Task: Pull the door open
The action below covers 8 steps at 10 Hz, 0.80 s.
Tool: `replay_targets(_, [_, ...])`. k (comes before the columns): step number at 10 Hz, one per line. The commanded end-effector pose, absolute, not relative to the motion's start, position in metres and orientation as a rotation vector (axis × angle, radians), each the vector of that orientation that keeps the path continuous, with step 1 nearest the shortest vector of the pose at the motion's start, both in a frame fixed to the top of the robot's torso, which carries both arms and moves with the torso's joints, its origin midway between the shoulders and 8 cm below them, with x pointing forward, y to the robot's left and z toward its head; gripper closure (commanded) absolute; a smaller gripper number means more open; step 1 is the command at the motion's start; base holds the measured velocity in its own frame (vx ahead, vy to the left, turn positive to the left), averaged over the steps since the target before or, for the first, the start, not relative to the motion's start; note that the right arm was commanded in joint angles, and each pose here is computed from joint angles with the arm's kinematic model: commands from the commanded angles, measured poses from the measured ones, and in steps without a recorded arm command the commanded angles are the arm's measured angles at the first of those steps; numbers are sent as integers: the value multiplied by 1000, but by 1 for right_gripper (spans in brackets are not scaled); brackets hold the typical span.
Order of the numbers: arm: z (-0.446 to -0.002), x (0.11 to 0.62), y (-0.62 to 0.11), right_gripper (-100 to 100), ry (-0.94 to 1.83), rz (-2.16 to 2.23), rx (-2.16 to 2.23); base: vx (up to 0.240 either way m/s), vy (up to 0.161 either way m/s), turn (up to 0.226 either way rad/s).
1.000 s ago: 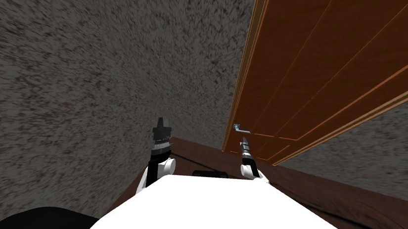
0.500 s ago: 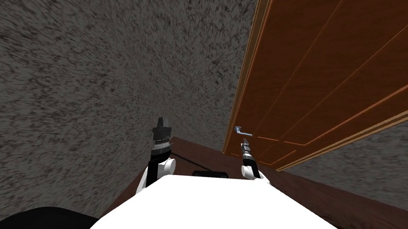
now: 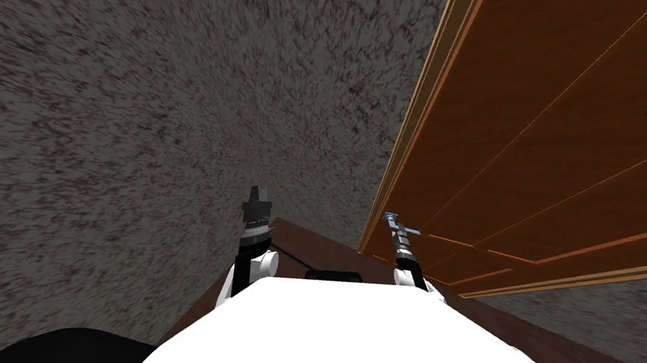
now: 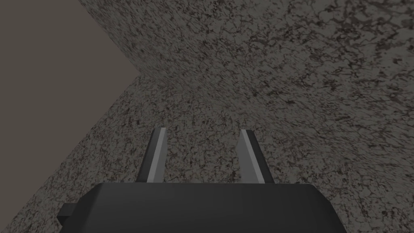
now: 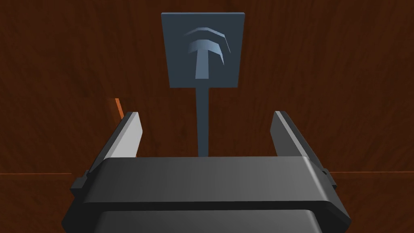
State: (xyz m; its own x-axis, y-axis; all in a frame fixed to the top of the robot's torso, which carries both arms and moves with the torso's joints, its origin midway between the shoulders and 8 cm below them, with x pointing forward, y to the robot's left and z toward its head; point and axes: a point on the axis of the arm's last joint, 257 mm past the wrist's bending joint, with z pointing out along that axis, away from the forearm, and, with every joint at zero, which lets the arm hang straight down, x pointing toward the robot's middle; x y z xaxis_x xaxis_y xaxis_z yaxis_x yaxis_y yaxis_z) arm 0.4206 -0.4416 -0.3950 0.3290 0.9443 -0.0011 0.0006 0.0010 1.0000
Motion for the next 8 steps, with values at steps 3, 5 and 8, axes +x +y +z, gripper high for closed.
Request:
replay_targets(3, [-393, 415, -452, 100, 948, 952, 1350, 99, -13, 40])
replay_targets(5, [-393, 415, -452, 100, 948, 952, 1350, -31, 6, 1])
replay_targets(8, [-393, 415, -452, 100, 948, 952, 1350, -10, 3, 0])
